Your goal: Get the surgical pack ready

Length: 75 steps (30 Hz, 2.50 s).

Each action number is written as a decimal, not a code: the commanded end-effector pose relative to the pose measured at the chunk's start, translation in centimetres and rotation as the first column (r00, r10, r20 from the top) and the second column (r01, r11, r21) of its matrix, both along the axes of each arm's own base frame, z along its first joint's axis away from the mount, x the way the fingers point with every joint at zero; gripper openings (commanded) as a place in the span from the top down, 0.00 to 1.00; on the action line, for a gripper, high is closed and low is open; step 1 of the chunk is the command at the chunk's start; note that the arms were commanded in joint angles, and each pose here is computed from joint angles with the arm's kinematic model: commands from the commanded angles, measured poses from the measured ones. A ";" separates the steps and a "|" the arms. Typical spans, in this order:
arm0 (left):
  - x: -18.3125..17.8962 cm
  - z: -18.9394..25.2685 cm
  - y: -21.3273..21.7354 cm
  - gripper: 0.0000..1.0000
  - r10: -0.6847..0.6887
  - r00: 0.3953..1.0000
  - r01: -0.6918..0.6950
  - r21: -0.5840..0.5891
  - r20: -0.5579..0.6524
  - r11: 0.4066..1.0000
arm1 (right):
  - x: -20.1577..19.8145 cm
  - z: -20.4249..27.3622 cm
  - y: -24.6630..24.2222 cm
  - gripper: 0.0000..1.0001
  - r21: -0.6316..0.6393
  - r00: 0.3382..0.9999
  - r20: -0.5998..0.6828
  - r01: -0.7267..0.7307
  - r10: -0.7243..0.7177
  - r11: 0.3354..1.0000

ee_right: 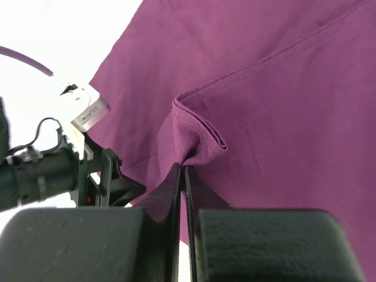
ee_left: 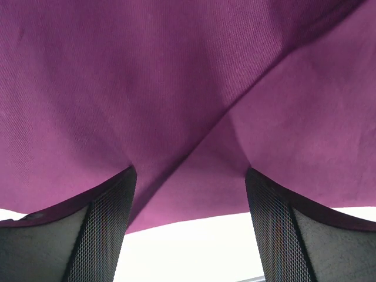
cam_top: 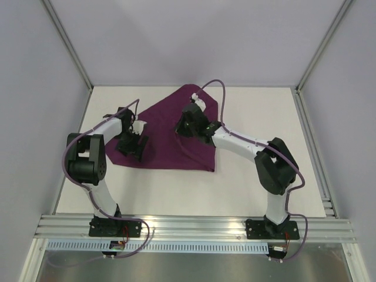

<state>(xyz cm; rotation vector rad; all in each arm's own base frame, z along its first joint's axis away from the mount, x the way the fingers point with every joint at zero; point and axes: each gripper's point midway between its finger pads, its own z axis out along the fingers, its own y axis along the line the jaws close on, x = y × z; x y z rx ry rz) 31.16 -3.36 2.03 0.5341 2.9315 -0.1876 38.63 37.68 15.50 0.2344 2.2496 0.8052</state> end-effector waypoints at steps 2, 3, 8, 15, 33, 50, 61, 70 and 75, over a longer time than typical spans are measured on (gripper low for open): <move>1.8 0.2 -0.7 0.16 -0.028 0.998 0.027 0.012 0.052 1.000 | 1.5 2.1 4.0 0.99 0.109 0.998 0.053 0.031 -0.037 0.994; 1.9 0.2 -0.8 0.16 -0.029 0.998 0.029 0.010 0.051 1.000 | 1.5 1.5 4.4 0.99 0.109 0.998 0.046 0.031 -0.036 0.994; 2.0 0.1 -0.8 0.16 -0.031 0.998 0.030 0.013 0.050 0.999 | 1.8 -2.0 6.0 0.99 0.095 1.000 0.011 0.024 -0.025 0.995; 2.5 1.1 -0.5 0.16 -0.043 0.996 0.041 0.031 0.077 0.999 | 1.3 -7.0 8.2 0.76 0.071 0.995 -0.081 -0.045 0.050 0.996; 7.0 8.0 9.9 0.10 0.263 0.939 -0.281 0.051 0.223 0.958 | -1.3 7.8 1.7 0.32 -0.120 0.957 0.227 -0.157 0.181 0.980; 8.6 2.7 17.0 0.15 0.470 0.879 -0.476 0.083 0.084 0.875 | -5.4 1.3 -11.1 0.34 -0.350 0.995 0.085 -0.020 0.053 0.937; 7.4 -0.9 14.9 0.27 0.435 0.899 -0.435 0.006 -0.051 0.900 | -5.3 0.6 -13.2 0.35 -0.381 0.996 0.085 0.058 -0.028 0.923; 8.7 -1.7 14.0 0.80 0.437 0.895 -0.442 -0.057 -0.085 0.895 | -5.3 0.3 -15.7 0.35 -0.373 0.992 0.084 0.115 -0.090 0.921; 9.4 -0.7 13.7 1.00 0.439 0.898 -0.440 -0.092 -0.031 0.893 | -5.4 0.1 -17.1 0.35 -0.356 0.988 0.088 0.147 -0.123 0.923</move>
